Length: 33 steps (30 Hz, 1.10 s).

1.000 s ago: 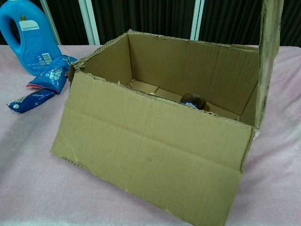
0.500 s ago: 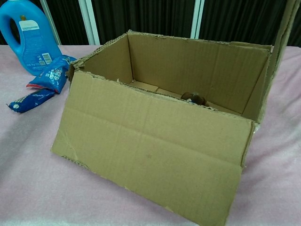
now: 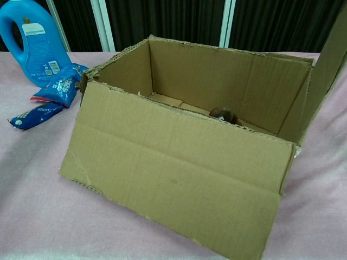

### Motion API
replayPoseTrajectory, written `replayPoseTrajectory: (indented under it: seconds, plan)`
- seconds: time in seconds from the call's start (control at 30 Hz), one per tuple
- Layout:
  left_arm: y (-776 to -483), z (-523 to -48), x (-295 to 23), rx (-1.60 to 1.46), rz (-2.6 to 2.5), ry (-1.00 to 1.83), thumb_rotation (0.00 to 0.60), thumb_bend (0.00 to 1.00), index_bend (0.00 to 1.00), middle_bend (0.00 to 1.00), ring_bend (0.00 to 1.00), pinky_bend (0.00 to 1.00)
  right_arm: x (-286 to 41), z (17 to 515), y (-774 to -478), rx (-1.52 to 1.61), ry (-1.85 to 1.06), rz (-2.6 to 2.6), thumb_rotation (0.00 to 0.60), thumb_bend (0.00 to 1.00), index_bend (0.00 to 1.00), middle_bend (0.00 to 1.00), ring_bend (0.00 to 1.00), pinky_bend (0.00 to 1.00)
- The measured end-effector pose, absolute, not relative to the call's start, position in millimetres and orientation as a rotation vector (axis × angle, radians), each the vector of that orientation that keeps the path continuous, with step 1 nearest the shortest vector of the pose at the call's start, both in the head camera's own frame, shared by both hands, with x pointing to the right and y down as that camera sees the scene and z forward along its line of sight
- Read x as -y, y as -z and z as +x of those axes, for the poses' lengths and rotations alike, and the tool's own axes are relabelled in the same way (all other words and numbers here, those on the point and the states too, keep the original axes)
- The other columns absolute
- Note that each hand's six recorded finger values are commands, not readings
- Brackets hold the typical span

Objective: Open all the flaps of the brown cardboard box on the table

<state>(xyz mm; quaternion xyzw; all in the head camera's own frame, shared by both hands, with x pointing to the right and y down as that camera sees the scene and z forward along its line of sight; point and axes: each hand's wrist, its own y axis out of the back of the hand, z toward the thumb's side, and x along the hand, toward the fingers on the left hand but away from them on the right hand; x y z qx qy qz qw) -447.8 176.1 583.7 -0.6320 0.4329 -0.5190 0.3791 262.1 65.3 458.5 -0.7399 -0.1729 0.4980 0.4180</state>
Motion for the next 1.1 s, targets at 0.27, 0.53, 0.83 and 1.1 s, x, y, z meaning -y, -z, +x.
replayPoseTrajectory:
  seconds: [0.27, 0.53, 0.83, 1.1]
  plan:
    - [-585.3, -447.1, -177.0, -1.102, -1.615, 1.329, 0.600, 0.25, 0.00, 0.00, 0.00, 0.00, -69.2, 290.4, -443.6, 0.514, -1.280, -1.819, 0.600, 0.39, 0.45, 0.34, 0.16, 0.24]
    - [-586.4, -446.3, -177.6, -1.095, -1.619, 1.330, 0.600, 0.25, 0.00, 0.00, 0.00, 0.00, -86.8, 316.1, -437.3, 0.559, -1.337, -1.825, 0.600, 0.38, 0.45, 0.34, 0.16, 0.24]
    - [-585.5, -446.0, -178.1, -1.092, -1.620, 1.326, 0.600, 0.25, 0.00, 0.00, 0.00, 0.00, -122.1, 338.6, -458.7, 0.581, -1.424, -1.891, 0.600, 0.38, 0.45, 0.34, 0.16, 0.24]
    - [-579.5, -445.2, -178.5, -1.075, -1.607, 1.309, 0.600, 0.25, 0.00, 0.00, 0.00, 0.00, -143.2, 354.1, -481.5, 0.645, -1.435, -1.883, 0.600, 0.38, 0.33, 0.24, 0.12, 0.23]
